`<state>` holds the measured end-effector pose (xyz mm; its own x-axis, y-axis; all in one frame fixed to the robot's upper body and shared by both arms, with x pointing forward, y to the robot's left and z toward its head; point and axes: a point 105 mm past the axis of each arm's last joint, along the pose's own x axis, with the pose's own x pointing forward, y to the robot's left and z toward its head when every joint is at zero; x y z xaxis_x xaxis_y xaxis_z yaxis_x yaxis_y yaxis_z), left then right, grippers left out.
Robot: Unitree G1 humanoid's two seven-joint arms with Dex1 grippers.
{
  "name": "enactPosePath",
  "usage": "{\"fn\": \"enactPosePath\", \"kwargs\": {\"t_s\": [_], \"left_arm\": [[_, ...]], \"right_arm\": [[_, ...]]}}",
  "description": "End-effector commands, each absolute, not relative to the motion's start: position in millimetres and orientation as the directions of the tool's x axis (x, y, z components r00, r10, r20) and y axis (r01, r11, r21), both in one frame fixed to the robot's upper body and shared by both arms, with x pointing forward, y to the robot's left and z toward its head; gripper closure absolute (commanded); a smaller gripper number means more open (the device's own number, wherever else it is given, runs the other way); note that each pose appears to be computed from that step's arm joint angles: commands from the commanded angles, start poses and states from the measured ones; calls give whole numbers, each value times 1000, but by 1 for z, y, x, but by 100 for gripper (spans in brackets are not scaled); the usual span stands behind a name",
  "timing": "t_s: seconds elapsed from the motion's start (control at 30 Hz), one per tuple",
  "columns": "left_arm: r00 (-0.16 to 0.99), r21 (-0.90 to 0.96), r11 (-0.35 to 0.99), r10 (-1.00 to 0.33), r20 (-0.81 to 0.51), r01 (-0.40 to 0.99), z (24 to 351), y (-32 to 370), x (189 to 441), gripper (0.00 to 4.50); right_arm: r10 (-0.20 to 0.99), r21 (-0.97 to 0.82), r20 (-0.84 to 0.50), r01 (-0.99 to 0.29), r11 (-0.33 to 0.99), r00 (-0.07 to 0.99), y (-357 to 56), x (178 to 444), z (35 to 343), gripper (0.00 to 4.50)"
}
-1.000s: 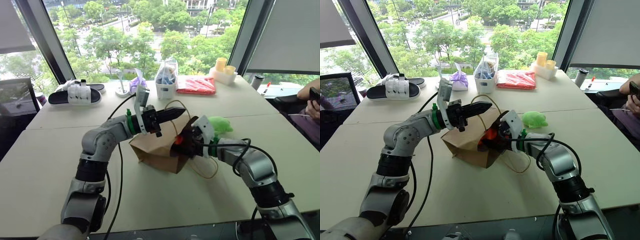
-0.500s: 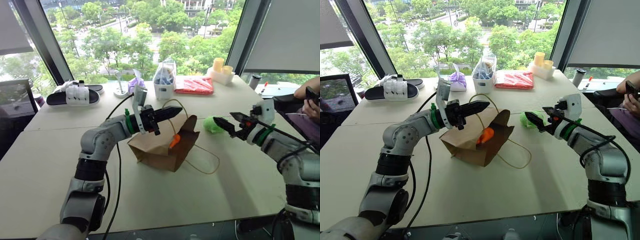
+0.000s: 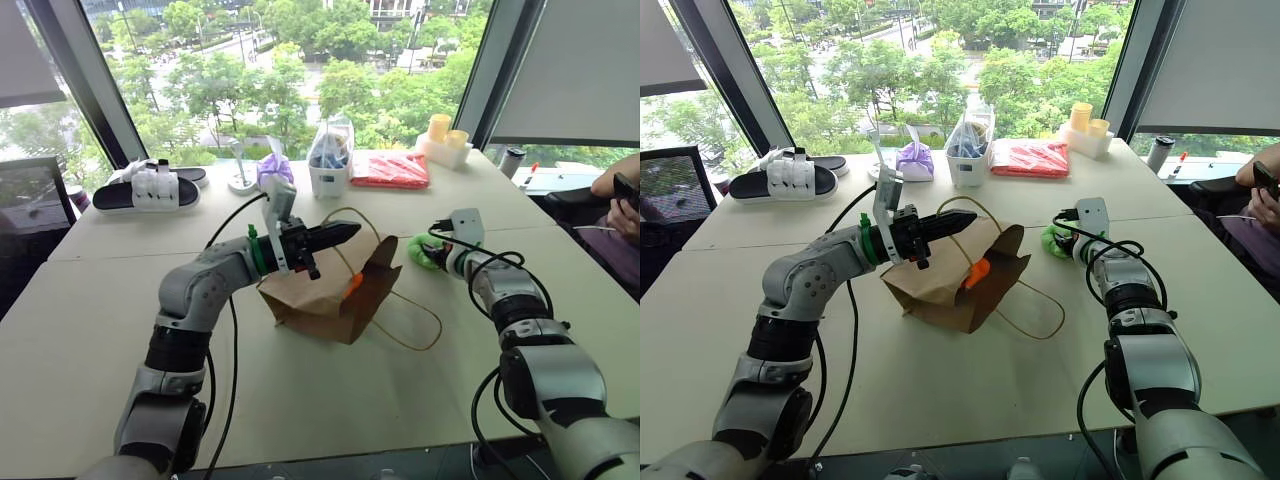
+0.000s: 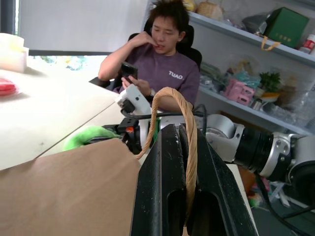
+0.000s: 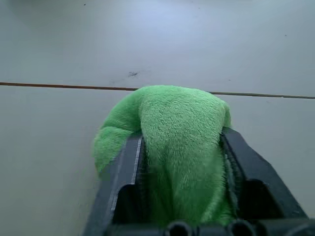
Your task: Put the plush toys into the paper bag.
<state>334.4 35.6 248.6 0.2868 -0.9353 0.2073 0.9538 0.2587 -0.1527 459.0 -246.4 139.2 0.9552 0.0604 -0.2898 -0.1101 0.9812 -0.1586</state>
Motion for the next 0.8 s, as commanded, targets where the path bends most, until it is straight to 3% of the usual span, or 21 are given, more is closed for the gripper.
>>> {"fn": "enactPosePath", "kwargs": {"t_s": [0.03,0.07,0.2,0.37,0.53,0.7,0.8], "left_arm": [[279,-111,258,-924,260,960,265,39,330,450],[278,-113,257,-924,263,960,265,39,330,450],[282,-133,253,-911,299,958,274,39,335,450],[278,-164,233,-892,356,959,288,44,339,450],[264,-176,213,-893,364,961,291,46,340,450],[261,-183,207,-895,361,961,289,44,343,450],[247,-189,189,-901,357,964,285,39,341,450]], "right_arm": [[45,-177,-288,-100,979,956,-252,459,142,428],[46,-177,-287,-100,979,957,-252,459,143,449],[121,-154,-182,-149,977,976,-254,457,174,449],[339,-103,-102,-349,931,935,-242,399,221,449],[452,-63,-136,-463,884,881,-211,338,226,449],[521,16,-145,-524,851,841,-175,318,218,449],[555,69,-134,-551,832,821,-148,323,210,449]]}}
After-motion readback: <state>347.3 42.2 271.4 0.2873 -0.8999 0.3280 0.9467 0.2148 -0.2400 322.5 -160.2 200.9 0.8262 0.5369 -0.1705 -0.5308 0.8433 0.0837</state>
